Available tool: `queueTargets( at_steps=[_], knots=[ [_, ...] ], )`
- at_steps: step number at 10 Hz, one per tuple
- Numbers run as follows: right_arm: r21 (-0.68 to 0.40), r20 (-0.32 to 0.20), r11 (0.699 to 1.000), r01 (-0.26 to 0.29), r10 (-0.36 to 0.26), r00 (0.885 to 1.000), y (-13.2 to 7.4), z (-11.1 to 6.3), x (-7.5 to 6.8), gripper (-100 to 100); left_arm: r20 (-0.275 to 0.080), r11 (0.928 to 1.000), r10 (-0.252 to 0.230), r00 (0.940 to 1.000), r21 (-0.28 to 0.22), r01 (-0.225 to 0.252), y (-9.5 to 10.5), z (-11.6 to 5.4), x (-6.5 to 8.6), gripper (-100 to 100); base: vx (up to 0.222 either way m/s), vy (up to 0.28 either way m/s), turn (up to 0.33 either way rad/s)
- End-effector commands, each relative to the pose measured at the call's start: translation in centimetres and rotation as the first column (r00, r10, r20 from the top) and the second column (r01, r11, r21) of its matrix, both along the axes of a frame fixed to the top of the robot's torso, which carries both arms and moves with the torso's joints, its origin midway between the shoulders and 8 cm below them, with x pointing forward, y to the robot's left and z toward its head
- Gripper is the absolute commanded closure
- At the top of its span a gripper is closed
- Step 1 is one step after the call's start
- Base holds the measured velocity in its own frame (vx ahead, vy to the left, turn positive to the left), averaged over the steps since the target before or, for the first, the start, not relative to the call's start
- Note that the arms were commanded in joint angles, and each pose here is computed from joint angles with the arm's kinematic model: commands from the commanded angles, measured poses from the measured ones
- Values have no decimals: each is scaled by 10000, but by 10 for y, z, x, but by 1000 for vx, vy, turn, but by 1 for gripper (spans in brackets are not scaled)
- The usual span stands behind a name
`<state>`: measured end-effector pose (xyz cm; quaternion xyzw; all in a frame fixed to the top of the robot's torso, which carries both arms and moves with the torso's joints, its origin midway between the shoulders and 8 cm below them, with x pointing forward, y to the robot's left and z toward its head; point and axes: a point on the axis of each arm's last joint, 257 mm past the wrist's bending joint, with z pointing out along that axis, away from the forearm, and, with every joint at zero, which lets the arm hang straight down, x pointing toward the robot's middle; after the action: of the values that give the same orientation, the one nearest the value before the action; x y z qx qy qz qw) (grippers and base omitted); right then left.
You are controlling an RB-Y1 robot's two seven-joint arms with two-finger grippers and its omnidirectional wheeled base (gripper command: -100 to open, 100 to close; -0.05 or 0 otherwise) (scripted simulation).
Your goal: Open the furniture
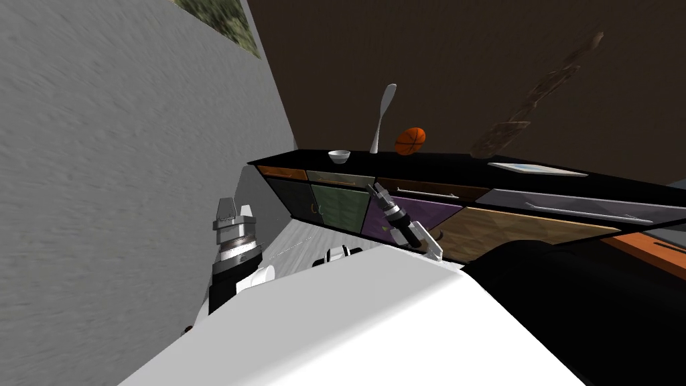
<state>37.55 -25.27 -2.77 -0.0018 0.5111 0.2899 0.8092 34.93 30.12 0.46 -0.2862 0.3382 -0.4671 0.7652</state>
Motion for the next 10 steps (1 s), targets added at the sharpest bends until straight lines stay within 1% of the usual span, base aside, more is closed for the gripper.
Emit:
queueTargets(
  at_steps=[1, 3, 4, 5, 7, 8, 10],
  knots=[
    [-1411, 72, 9885, 544, -540, 9985, -5, -10, 4, -100, 0, 10000, 0, 10000, 0, 0, 0, 0, 0, 0, 6, 57, -14],
    [-2915, 219, 9504, 1085, -1068, 9940, -15, -22, 11, -100, 0, 10000, 0, 10000, 1, 0, 0, 0, 0, 0, 17, 53, -23],
    [-3617, 319, 9228, 1326, -1299, 9910, -20, -28, 15, -100, 0, 10000, 0, 10000, 0, 0, 0, 0, 0, 0, 21, 75, -23],
    [-3774, 379, 9156, 1390, -1347, 9902, -19, -29, 15, -100, 0, 10000, 0, 10000, 0, 0, 0, 0, 0, 0, 12, 56, -11],
    [-5109, 655, 8398, 1834, -1747, 9824, -31, -40, 22, -100, 0, 10000, 0, 10000, 0, 0, 0, 0, 0, 0, 9, 63, -1],
    [-5148, 684, 8369, 1859, -1761, 9820, -31, -40, 22, -100, 0, 10000, 0, 10000, 0, 0, 0, 0, 0, 0, 9, 53, -2],
    [-6274, 1002, 7461, 2230, -2066, 9733, -43, -51, 29, -100, 0, 10000, 0, 10000, 1, 0, 0, 0, 0, 0, 14, 48, 15]
  ],
)
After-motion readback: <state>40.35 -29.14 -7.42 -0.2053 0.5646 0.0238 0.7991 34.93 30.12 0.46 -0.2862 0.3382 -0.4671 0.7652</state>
